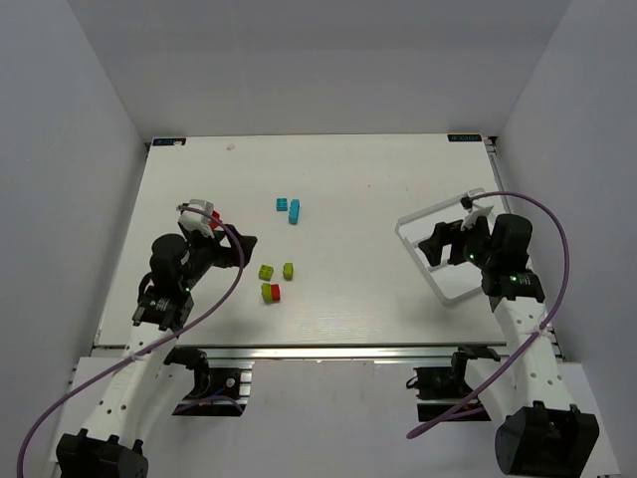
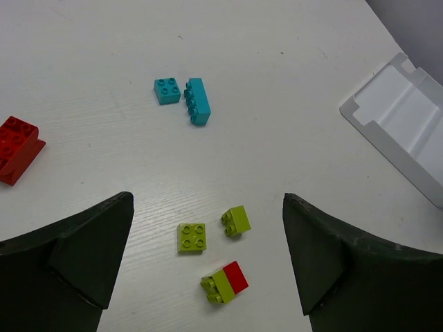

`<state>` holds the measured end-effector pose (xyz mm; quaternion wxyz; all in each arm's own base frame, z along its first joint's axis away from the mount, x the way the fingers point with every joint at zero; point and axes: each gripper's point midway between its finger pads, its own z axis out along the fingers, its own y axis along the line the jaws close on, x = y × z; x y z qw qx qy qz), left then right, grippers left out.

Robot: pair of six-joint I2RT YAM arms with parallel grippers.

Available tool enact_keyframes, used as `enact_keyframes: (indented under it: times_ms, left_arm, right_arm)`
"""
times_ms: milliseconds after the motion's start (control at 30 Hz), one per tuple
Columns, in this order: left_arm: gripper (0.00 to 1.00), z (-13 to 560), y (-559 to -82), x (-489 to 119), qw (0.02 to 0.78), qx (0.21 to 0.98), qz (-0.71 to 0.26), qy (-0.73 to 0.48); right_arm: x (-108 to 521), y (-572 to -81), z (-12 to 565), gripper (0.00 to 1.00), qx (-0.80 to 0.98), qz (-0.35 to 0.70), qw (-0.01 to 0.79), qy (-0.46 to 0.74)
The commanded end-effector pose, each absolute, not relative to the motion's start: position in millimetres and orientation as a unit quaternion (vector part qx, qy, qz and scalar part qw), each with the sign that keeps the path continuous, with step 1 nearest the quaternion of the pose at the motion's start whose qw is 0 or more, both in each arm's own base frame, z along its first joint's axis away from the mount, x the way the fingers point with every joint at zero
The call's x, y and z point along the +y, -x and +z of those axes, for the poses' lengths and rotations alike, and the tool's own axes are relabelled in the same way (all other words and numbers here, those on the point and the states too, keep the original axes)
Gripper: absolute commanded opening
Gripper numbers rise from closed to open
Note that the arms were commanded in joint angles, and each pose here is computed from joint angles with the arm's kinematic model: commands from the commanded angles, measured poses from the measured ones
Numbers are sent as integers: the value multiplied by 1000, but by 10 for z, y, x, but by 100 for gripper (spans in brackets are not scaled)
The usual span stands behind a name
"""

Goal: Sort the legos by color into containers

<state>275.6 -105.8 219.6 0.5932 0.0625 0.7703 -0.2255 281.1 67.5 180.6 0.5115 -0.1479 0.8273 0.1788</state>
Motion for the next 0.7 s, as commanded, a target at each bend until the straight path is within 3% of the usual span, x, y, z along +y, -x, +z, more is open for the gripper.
enact_keyframes:
  times_ms: [0,300,367,400,533,567,600,633,667]
  left_arm:
    - [98,2282,-2787,-1067,591,770,-232,-56]
    - [98,2125,-2890,-1020,563,796,-220,-27]
    - [90,2078,-2922,-1004,558,801,-215,-20]
    - [85,2058,-2936,-997,555,804,-214,-14]
    - [44,2017,-3021,-918,548,812,-199,13]
    - [23,1966,-3039,-891,541,818,-193,25]
    - [16,1938,-3081,-772,541,821,-173,58]
    - [12,1907,-3101,-711,538,824,-160,77]
    - [10,1946,-3153,-619,542,823,-139,98]
  right_arm:
    - [820,-2732,2086,89,801,212,531,177]
    - [893,-2598,1787,89,788,199,509,283]
    - [965,-2525,1694,89,782,215,494,314]
    - [979,-2521,1648,89,786,221,484,315]
    - [995,-2512,1700,89,786,222,475,327]
    - [990,-2522,1715,86,789,221,476,320]
    - [992,-2523,1736,72,786,218,479,323]
    - [970,-2539,1731,24,790,212,482,316]
    - [949,-2568,1744,5,792,205,486,307]
